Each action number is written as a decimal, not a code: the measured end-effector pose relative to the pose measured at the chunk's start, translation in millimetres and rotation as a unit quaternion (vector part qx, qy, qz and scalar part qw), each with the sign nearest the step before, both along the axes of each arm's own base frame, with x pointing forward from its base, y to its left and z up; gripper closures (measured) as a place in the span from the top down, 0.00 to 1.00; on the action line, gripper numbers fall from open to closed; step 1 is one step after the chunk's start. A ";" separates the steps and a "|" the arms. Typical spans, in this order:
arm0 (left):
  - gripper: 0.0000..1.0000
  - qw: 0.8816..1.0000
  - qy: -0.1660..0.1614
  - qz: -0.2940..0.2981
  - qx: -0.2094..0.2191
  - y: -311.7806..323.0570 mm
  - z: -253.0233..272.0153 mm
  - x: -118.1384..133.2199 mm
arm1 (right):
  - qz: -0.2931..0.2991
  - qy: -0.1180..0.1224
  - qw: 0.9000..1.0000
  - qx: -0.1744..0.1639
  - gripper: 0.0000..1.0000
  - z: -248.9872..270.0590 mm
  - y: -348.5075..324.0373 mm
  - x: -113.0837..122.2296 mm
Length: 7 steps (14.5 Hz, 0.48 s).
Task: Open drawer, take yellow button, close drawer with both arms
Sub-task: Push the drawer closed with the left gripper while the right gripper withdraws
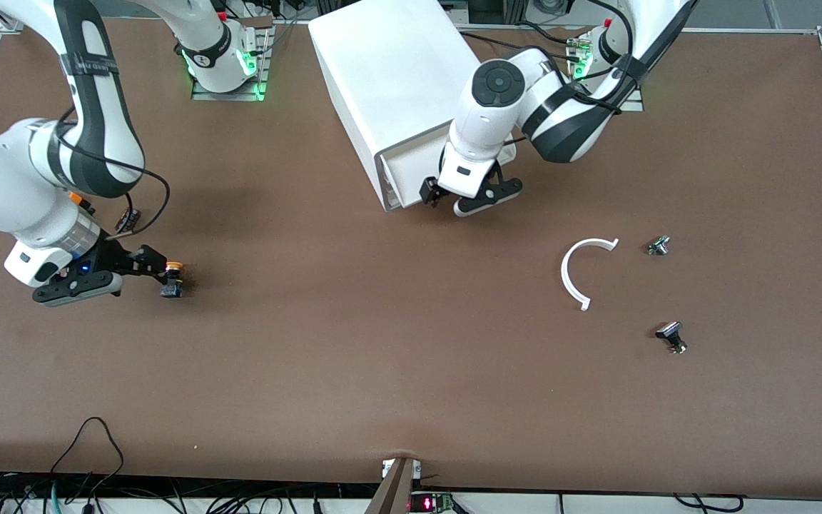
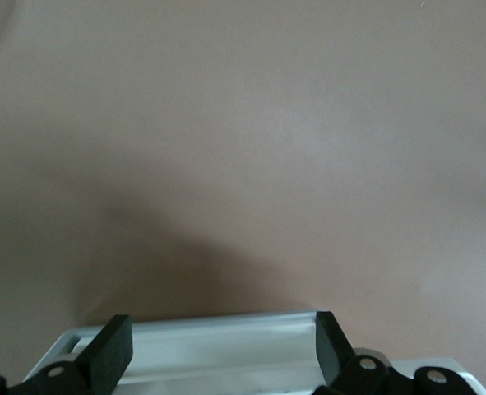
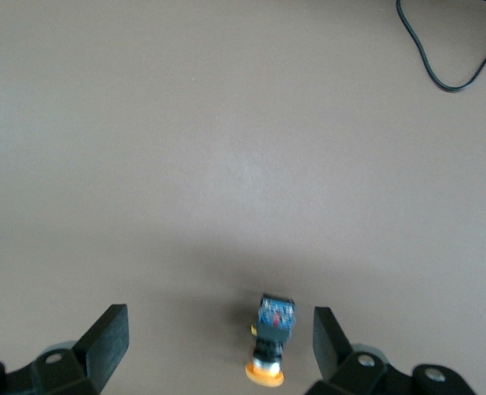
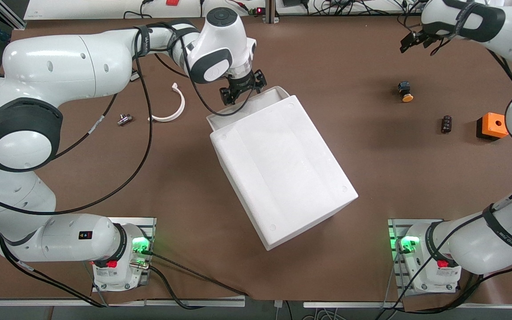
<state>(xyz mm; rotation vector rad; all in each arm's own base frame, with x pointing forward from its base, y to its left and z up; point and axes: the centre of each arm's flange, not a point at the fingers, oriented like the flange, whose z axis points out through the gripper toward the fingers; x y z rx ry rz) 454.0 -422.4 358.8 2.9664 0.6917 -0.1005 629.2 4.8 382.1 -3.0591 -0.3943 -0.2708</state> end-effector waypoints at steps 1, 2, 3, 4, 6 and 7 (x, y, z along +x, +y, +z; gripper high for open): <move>0.98 1.000 0.004 -0.002 0.003 -2.5 0.2 -4.1 | -0.005 0.012 1.000 -0.003 1.00 17.7 2.6 1.8; 0.98 1.000 0.008 -0.004 0.003 -5.6 1.1 -8.3 | -0.010 0.024 1.000 -0.006 1.00 36.0 5.7 3.5; 0.98 1.000 0.016 -0.003 0.001 -9.0 1.9 -12.9 | -0.014 0.034 0.999 -0.009 1.00 55.7 9.0 4.7; 0.98 1.000 0.026 0.000 -0.004 -12.2 2.6 -17.0 | -0.018 0.045 0.999 -0.012 1.00 74.9 12.9 4.8; 0.98 0.999 0.041 0.005 -0.013 -16.8 3.1 -23.1 | -0.022 0.066 0.997 -0.014 1.00 110.4 21.0 3.5; 0.98 0.999 0.045 0.004 -0.014 -18.6 2.5 -25.6 | -0.027 0.075 0.997 -0.013 1.00 128.6 23.0 2.7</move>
